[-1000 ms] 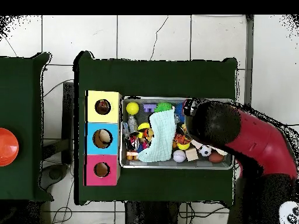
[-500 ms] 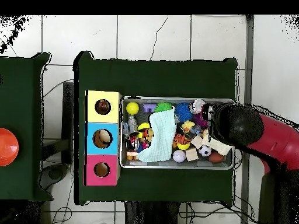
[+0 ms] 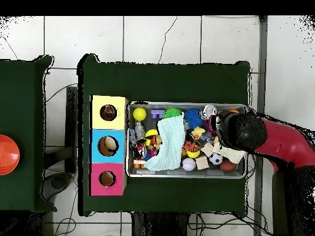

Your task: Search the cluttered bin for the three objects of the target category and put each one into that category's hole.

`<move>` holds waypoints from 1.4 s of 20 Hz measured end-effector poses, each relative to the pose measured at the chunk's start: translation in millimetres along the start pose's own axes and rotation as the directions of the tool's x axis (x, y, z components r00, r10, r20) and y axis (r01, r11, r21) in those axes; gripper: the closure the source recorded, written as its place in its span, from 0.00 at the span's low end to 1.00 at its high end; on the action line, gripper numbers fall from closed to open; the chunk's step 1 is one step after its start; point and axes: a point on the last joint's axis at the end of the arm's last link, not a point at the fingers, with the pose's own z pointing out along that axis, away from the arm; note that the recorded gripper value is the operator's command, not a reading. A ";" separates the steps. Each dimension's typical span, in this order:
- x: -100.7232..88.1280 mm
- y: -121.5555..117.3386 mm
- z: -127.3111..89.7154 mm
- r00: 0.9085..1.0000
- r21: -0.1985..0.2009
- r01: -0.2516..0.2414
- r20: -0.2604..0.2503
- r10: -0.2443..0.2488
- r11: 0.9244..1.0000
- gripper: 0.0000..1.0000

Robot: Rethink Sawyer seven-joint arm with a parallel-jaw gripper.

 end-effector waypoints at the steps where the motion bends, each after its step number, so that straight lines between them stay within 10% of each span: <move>1: 1.3 0.7 4.0 1.000 -0.001 0.007 -0.002 -0.007 1.000 1.00; 6: 9.2 7.3 29.8 0.998 -0.009 0.060 -0.011 -0.060 0.998 1.00; 7: 13.5 9.8 40.8 0.996 -0.014 0.087 -0.016 -0.087 0.996 0.00; 28: 0.7 11.0 50.2 0.989 -0.018 0.144 0.029 -0.144 0.989 0.00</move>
